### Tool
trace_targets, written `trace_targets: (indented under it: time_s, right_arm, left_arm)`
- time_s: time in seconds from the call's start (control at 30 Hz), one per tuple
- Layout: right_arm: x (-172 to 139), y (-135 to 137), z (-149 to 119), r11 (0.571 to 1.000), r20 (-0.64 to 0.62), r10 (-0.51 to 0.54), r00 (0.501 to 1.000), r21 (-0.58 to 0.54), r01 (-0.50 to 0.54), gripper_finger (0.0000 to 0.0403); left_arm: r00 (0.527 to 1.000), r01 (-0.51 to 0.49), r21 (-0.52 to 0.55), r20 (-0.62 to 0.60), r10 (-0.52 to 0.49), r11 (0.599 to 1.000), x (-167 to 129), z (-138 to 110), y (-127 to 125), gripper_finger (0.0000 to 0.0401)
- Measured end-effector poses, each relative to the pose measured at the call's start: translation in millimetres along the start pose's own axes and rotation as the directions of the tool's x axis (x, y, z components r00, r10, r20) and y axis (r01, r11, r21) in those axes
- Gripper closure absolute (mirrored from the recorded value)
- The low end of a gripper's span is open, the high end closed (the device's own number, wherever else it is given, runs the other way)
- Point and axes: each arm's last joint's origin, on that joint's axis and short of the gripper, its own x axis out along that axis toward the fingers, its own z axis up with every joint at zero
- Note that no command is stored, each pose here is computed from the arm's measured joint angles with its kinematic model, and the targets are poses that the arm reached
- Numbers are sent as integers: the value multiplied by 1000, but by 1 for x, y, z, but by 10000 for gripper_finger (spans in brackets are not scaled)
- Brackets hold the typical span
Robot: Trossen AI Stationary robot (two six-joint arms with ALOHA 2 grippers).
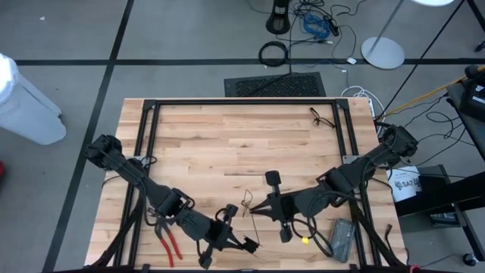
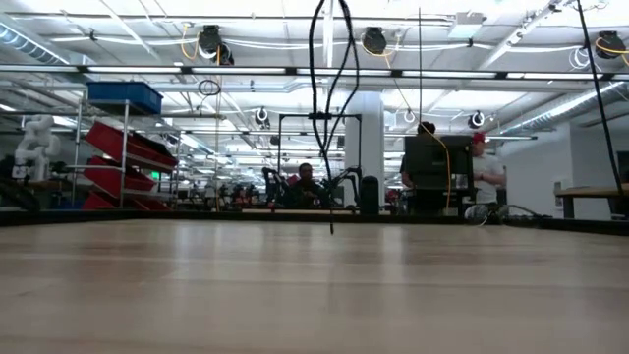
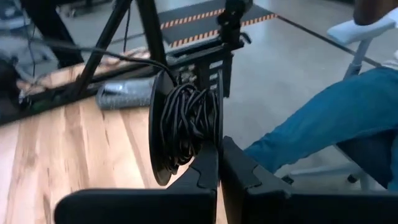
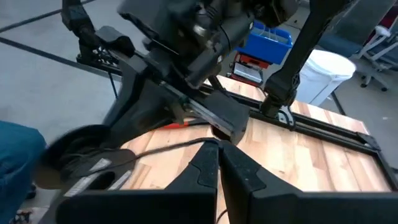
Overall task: Coil cords
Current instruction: Coil the black wire onto the black spool
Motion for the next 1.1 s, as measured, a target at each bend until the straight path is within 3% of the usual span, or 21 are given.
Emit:
trace_targets:
  time_s: [0.4, 0.7, 1.1]
  right_arm:
    - [30, 6, -17, 995, -74, 96, 993, 12, -96, 403]
    - [31, 6, -18, 985, -79, 172, 982, 37, -170, 403]
    - [34, 8, -20, 980, -89, 198, 976, 22, -197, 403]
  left_arm:
    - [994, 34, 87, 102, -43, 996, 3, 8, -1, 399]
    - [981, 8, 170, 189, -41, 985, 2, 17, -1, 399]
    - [977, 27, 180, 205, -65, 983, 1, 18, -1, 399]
